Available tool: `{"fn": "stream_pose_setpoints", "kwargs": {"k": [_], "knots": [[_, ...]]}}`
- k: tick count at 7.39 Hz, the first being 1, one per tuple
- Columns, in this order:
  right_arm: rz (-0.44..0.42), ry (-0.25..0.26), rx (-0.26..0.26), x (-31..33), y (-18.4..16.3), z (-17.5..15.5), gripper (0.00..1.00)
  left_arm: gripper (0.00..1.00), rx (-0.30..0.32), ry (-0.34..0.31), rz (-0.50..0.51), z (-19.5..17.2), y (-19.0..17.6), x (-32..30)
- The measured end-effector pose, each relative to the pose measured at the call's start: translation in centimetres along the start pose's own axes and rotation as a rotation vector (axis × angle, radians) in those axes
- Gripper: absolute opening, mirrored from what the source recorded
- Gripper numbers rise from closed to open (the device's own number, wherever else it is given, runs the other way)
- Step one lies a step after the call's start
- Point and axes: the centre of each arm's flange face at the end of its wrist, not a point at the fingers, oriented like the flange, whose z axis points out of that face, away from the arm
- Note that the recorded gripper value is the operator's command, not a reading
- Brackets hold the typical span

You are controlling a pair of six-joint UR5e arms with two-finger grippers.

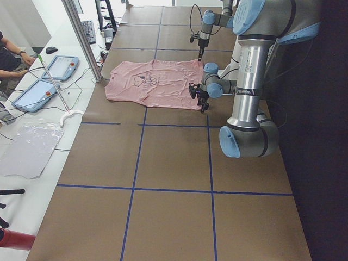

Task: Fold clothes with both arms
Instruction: 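Move the left gripper down to the other hem corner and grasp it, then lift the hem with both grippers and fold it toward the collar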

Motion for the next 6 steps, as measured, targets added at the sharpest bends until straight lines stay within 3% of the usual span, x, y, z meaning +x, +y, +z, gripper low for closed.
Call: {"fn": "stream_pose_setpoints", "kwargs": {"k": [1, 5, 6], "knots": [[0.0, 0.0, 0.0, 0.0, 0.0, 0.0, 0.0, 0.08, -0.001, 0.002, 0.001, -0.1, 0.0, 0.1], [-0.001, 0.002, 0.0, 0.1, 0.0, 0.0, 0.0, 0.09, -0.005, 0.003, 0.005, -1.5, 0.4, 0.3], [-0.001, 0.001, 0.0, 0.1, 0.0, 0.0, 0.0, 0.0, -0.005, -0.001, 0.006, -2.0, 0.4, 0.3]]}}
